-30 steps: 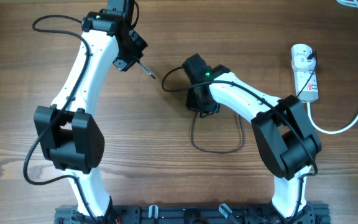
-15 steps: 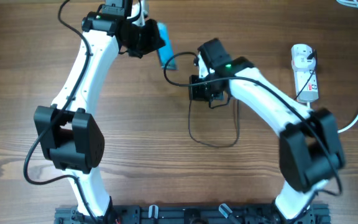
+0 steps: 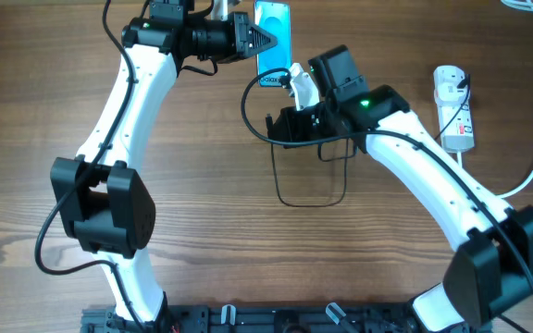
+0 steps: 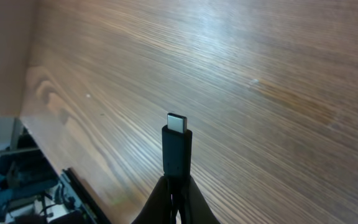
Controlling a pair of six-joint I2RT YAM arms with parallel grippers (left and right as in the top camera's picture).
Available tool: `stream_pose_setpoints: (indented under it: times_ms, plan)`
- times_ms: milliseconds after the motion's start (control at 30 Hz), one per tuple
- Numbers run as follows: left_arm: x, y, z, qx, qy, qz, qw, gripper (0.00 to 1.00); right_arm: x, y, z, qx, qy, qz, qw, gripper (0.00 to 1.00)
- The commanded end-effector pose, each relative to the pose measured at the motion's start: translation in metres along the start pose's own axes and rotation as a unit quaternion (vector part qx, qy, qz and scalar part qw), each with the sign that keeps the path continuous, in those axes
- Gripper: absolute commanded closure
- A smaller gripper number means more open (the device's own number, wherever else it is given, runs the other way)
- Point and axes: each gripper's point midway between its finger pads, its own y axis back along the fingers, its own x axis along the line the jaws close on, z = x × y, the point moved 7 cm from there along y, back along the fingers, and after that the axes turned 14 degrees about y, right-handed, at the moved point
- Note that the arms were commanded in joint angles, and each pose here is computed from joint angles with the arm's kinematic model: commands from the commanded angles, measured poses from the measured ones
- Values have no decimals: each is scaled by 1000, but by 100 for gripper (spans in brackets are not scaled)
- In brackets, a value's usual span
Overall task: Plug charger to phone and switch on socket
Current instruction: 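Raise the phone with the left gripper and bring the plug under its port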
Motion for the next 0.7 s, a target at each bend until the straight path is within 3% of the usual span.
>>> stream_pose_setpoints:
  times_ms: [0,667]
  plan:
    - [-25,20,2,6,-49,-62,997,96,14,24,8,-34,32,21,999,96]
    - [-30,29,-2,34,-39,-110,993,96,12,36,28,-96,46,8,994,96]
